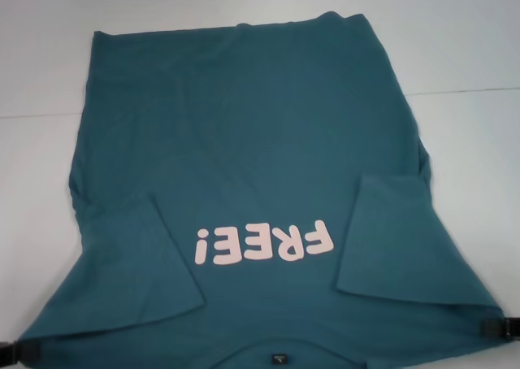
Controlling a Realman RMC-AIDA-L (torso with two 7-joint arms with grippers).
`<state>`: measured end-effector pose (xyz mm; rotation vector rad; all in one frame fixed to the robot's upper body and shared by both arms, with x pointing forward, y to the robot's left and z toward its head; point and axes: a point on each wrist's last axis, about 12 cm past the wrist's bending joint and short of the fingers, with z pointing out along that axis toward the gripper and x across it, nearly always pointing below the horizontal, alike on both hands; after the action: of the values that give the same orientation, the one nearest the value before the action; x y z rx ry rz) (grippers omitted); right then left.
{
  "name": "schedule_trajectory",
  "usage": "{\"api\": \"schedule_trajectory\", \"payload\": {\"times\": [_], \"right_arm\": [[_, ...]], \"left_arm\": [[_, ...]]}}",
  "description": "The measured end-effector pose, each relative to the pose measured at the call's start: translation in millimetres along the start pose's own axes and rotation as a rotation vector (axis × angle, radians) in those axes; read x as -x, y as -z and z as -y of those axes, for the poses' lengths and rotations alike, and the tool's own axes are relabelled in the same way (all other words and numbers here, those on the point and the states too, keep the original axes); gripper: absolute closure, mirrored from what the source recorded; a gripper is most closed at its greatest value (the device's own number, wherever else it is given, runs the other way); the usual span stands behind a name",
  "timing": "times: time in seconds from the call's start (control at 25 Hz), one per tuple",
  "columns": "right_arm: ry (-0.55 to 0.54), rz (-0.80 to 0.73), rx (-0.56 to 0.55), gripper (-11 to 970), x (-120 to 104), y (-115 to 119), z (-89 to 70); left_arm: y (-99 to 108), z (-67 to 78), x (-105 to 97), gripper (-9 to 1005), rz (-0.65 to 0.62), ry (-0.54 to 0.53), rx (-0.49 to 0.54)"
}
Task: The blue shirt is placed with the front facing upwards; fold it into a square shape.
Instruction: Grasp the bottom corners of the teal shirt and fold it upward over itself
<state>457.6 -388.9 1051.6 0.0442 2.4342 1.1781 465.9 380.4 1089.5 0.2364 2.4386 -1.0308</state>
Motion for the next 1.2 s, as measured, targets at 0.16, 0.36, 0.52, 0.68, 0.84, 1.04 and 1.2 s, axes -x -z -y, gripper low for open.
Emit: {"api": "schedule_trajectory", "payload": {"times": [0.16,0.36,0.52,0.68,0.84,1.04,1.2], "right_arm": [[-0.01,0.018,-0.004,900,-12.2,12.4,5.7],[-0.028,0.034,-0.006,899,-23.3,23.0,9.7],[-0.036,0.033,0.007,899,-27.7,26.7,9.2],[-0.031,0.059,0.012,899,-24.3,29.2,8.5],[0.005,0.09,0.035,900,-5.0,23.4,2.6],[0.074,0.103,0.055,900,27.0,9.2,-9.0],[0.135,0.126,0.043,900,57.9,-4.4,-18.9]], "left_arm": [[1.8,2.8,-6.8,979,-0.03,0.01,-0.028],[4.7,5.4,-12.0,979,-0.046,0.012,-0.048],[3.9,6.5,-13.0,978,-0.051,0.01,-0.057],[2.5,7.3,-10.1,978,-0.046,0.002,-0.066],[-3.3,9.3,6.5,978,-0.014,-0.03,-0.087],[-15.1,9.1,42.6,978,0.075,-0.068,-0.09],[-29.2,8.5,72.2,978,0.147,-0.081,-0.085]]}}
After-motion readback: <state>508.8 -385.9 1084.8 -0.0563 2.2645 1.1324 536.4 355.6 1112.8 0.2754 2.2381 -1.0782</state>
